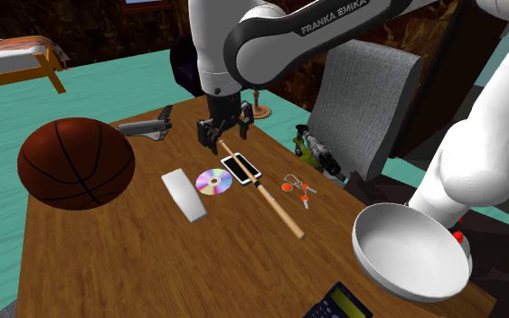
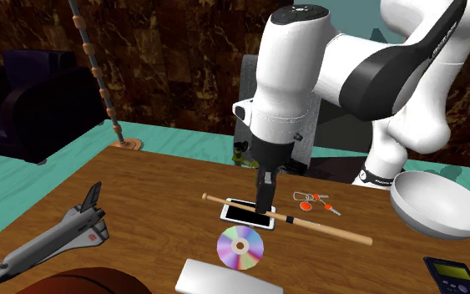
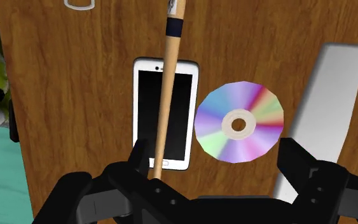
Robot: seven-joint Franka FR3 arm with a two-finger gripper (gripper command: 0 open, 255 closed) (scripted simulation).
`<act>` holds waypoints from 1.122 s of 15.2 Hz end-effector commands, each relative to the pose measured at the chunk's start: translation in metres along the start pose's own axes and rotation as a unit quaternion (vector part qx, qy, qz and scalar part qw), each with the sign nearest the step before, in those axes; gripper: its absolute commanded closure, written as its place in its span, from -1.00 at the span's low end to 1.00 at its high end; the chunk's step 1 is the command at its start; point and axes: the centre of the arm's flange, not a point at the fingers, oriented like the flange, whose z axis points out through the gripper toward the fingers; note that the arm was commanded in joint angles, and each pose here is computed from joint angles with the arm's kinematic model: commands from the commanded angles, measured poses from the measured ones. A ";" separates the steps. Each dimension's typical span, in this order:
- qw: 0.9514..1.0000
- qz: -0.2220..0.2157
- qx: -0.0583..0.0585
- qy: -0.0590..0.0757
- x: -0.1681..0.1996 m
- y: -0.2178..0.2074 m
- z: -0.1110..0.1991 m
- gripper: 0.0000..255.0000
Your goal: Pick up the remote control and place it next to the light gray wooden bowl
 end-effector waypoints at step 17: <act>0.999 0.042 0.008 -0.034 0.055 -0.141 0.111 -1.00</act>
